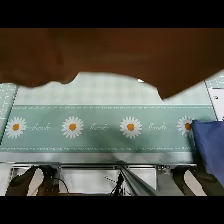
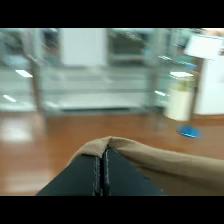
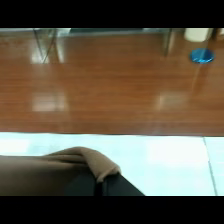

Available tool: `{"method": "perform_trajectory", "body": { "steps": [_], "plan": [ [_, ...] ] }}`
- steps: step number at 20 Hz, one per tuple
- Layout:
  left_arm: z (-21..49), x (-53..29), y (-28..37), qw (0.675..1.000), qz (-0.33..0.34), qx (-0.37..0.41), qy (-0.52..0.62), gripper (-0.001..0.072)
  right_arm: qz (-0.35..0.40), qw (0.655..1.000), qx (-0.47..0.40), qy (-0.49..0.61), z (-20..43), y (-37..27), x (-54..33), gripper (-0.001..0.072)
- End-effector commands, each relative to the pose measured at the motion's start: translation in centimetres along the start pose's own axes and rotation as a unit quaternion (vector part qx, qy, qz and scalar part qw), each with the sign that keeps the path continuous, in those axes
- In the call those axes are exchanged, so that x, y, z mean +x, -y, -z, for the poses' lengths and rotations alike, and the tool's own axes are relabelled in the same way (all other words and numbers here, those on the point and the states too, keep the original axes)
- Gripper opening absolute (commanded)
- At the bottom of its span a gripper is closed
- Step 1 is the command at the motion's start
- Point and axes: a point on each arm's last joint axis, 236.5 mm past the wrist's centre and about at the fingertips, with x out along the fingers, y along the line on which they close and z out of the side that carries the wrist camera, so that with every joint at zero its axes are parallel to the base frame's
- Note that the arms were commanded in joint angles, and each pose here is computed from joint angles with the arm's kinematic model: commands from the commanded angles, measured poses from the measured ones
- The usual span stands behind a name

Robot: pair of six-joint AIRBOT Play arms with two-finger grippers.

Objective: Fold the shirts.

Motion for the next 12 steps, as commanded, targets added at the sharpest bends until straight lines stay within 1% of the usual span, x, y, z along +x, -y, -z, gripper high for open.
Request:
{"method": "perform_trajectory", "body": {
  "steps": [1,3,5,6,9,12],
  "plan": [
    [-1.3,-7.0,-1.2,0.994,-0.086,0.058,0.022,0.0021,0.017,1.0,-0.013,0.009,1.9,-1.0,-5.5,0.0026],
    [-0.9,-8.4,-0.6,0.996,-0.064,0.061,0.018,0.0022,0.023,1.0,-0.016,-0.009,3.4,-1.1,-6.8,0.0026],
    [1.0,-7.8,-0.4,0.998,-0.031,0.056,-0.013,0.0021,0.023,0.998,-0.014,-0.048,5.4,-1.1,-7.1,0.0026],
    [2.4,-6.9,-0.6,0.998,-0.025,0.049,-0.035,0.0021,0.022,0.997,-0.01,-0.066,6.2,-1.0,-6.7,0.0026],
    [9.6,-2.1,-1.7,0.99,-0.02,0.025,-0.137,0.0021,0.017,0.992,0.008,-0.122,8.8,-0.1,-3.4,0.0026],
    [19.7,3.3,-2.5,0.964,-0.01,-0.006,-0.264,0.0021,0.001,0.981,0.042,-0.188,13.3,1.2,3.2,0.0026]
  ]
}}
